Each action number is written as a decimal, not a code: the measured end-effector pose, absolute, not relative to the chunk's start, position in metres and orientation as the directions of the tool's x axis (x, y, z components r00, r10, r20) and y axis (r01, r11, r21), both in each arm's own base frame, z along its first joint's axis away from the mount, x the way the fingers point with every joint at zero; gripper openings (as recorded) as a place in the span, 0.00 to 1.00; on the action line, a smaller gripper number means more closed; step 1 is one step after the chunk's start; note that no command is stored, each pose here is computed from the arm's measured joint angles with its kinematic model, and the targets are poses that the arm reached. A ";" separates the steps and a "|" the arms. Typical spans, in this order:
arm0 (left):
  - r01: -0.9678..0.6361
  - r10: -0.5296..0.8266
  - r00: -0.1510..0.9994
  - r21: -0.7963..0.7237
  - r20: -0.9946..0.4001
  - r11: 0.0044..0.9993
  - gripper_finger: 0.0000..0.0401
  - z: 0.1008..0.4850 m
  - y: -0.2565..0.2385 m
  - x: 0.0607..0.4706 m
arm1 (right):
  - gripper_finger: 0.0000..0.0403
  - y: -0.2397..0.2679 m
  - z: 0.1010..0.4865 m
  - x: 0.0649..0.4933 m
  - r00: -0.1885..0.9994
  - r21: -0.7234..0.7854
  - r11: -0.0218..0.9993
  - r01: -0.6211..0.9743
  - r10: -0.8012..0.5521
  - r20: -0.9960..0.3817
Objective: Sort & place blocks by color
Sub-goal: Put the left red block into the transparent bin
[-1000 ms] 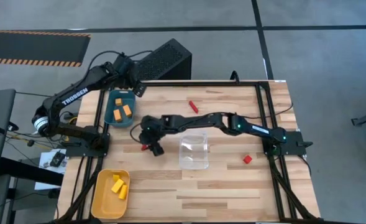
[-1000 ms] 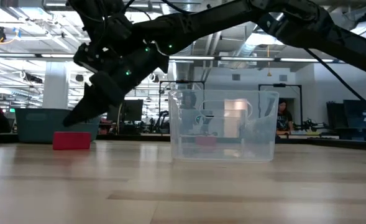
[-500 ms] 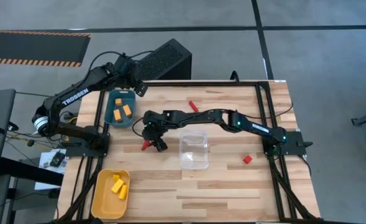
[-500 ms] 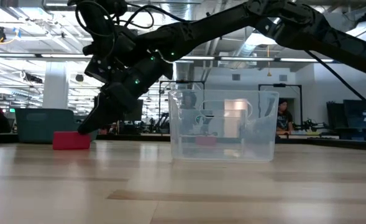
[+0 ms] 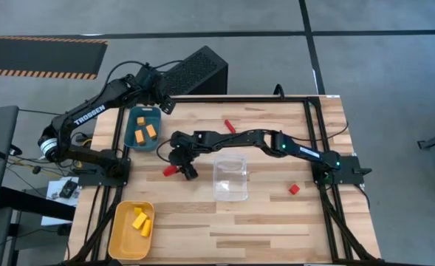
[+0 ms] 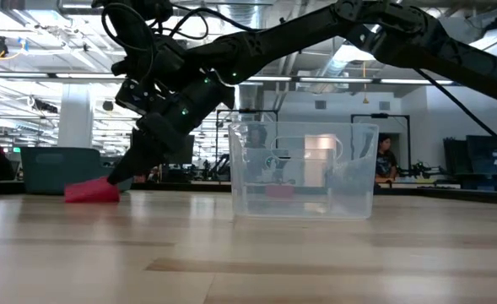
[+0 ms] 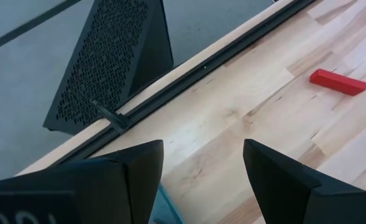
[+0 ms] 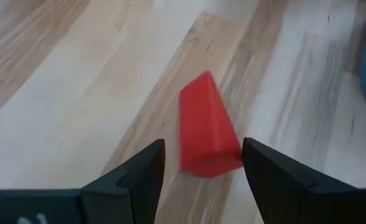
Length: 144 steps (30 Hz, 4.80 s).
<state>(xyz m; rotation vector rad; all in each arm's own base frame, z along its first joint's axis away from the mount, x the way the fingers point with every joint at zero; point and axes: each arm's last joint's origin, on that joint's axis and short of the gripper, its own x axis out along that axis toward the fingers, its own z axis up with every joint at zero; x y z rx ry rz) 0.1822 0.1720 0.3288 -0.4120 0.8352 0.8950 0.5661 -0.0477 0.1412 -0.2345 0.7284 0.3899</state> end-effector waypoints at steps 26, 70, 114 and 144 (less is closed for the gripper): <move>-0.802 0.530 0.324 0.070 -0.784 0.594 0.52 0.328 0.172 0.181 | 0.59 -0.033 0.114 0.574 0.688 -0.072 0.927 -0.368 0.219 -0.692; -0.300 -0.059 0.878 -0.641 -0.475 0.706 0.52 0.312 0.176 0.262 | 0.31 -0.076 0.300 0.323 0.707 -0.094 0.955 0.281 -0.272 -0.653; -0.182 -0.152 0.916 -0.722 -0.371 0.668 0.06 0.307 0.089 0.338 | 0.51 0.019 0.332 0.296 0.755 -0.369 0.862 0.348 -0.491 -0.435; -0.183 -0.062 0.604 -0.214 -0.794 0.960 0.13 0.190 0.033 0.378 | 0.56 -0.038 0.321 0.247 0.468 -0.075 0.712 0.698 -0.532 -0.706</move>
